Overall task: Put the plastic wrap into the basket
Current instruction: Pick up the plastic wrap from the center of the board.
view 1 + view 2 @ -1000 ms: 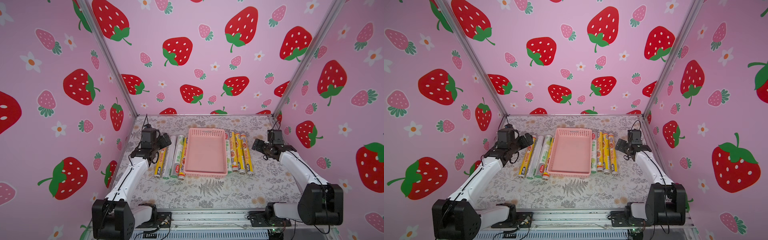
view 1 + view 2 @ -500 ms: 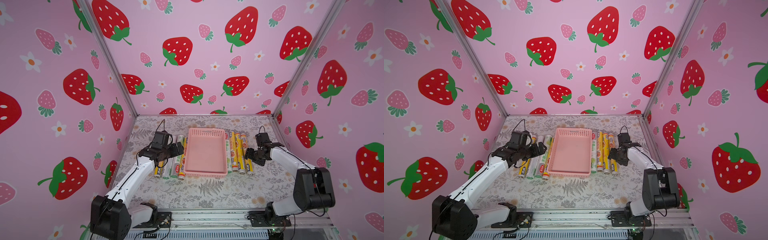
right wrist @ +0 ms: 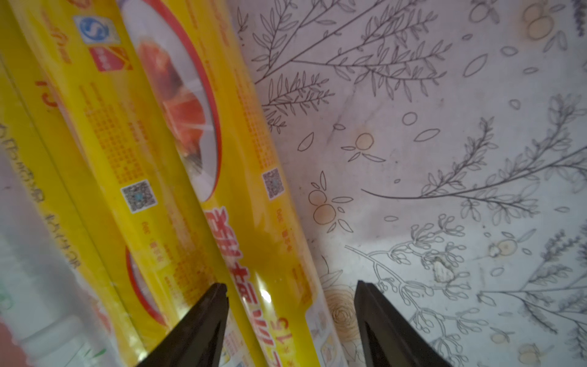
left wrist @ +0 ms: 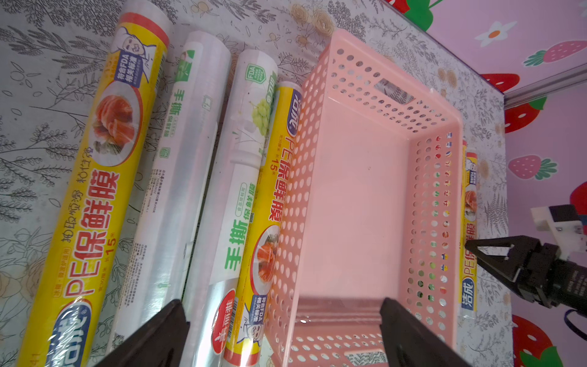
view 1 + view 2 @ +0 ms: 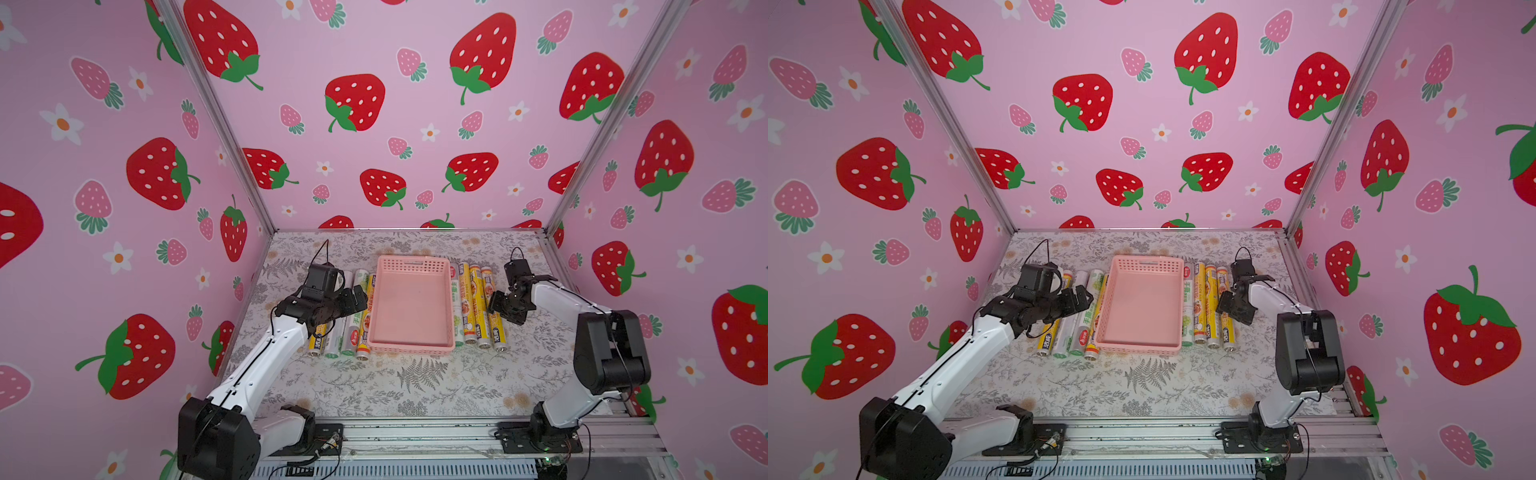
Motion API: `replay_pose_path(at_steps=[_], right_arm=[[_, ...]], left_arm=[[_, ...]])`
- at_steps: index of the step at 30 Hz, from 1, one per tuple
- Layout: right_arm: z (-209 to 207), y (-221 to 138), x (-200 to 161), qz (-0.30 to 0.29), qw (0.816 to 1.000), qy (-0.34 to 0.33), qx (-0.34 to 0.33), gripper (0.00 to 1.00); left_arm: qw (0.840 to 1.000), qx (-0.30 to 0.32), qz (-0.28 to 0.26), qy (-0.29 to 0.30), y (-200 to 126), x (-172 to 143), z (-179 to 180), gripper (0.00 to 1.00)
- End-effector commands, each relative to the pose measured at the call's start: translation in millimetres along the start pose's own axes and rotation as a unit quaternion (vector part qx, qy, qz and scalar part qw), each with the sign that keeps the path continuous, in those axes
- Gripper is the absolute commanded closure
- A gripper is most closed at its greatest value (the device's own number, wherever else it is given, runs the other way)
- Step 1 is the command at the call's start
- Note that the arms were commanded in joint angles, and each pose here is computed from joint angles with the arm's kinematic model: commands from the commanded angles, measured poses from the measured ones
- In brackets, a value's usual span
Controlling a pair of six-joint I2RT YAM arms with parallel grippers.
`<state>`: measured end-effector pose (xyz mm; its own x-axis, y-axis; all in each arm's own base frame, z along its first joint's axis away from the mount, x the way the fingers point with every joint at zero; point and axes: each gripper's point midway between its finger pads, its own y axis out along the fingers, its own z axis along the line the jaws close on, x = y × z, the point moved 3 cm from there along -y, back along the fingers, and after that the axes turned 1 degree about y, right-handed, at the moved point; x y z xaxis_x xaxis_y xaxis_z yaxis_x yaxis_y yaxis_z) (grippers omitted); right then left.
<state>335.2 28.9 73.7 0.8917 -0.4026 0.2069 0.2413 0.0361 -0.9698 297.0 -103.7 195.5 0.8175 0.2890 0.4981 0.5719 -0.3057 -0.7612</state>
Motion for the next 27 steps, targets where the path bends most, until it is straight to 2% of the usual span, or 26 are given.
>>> replay_pose_path(at_steps=[1,13,17,27], right_arm=[[-4,1,2,0.005,1.0,-0.004,-0.02,0.33],[-10,20,6,0.016,0.999,-0.007,-0.051,0.41],[-14,23,6,0.015,0.998,-0.008,-0.063,0.47],[-15,11,11,-0.029,0.998,0.001,-0.054,0.72]], left_arm=[[1.0,-0.007,-0.006,0.006,-11,8,-8,0.0],[1.0,0.001,-0.001,0.006,-1,8,-9,0.0],[1.0,0.0,-0.002,0.009,0,11,-14,0.0],[0.999,-0.021,-0.024,0.009,-7,19,-31,0.0]])
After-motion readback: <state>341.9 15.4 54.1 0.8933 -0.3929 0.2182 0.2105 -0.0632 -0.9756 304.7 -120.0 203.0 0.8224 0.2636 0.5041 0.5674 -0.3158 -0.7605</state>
